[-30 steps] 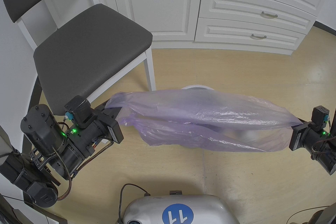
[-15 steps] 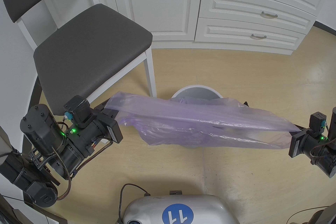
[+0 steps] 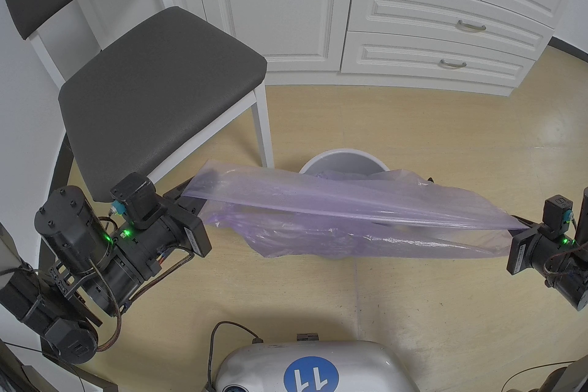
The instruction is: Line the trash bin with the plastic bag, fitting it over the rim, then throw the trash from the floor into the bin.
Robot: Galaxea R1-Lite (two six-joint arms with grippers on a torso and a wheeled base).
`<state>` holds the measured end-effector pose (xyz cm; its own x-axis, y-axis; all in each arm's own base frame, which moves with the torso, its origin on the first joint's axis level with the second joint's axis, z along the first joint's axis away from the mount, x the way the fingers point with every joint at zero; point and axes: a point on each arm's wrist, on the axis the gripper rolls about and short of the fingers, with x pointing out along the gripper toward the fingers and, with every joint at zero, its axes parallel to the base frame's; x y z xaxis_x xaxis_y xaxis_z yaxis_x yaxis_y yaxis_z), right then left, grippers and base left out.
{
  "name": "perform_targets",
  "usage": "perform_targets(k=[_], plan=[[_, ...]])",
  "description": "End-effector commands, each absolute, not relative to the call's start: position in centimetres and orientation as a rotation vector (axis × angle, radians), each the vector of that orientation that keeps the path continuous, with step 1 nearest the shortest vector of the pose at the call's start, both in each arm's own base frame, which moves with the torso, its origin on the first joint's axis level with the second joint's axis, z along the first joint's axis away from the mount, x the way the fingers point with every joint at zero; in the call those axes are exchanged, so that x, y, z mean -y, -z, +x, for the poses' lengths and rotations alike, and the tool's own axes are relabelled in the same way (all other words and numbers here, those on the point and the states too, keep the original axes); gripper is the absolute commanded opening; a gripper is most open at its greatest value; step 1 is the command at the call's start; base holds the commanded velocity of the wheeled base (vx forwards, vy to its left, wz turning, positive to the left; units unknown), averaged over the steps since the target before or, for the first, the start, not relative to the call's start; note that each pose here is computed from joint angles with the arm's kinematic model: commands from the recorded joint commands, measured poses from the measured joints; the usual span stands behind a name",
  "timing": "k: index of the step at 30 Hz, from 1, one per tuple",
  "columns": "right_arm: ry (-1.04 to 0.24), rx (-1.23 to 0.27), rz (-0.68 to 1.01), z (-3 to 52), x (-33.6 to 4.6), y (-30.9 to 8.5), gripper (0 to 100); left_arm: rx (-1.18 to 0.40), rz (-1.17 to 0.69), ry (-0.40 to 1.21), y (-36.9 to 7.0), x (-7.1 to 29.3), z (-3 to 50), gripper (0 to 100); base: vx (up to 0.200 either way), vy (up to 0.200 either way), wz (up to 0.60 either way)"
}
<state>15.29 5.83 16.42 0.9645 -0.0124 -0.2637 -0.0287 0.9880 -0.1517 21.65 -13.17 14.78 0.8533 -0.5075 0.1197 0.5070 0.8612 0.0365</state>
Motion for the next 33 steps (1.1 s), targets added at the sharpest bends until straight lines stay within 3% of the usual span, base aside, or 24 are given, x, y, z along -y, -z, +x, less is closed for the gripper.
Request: perform_targets(k=[1,33], plan=[[-0.005,-0.264,-0.153,15.26,-5.77,-16.48,0,0.124,0.005,0.526,-14.71,13.00,21.66,0,0.000,0.000,0.00],[0.017,-0.252,-0.164,15.22,-5.25,-16.75,0,0.118,0.011,0.505,-14.56,12.55,21.97,0,0.000,0.000,0.00]])
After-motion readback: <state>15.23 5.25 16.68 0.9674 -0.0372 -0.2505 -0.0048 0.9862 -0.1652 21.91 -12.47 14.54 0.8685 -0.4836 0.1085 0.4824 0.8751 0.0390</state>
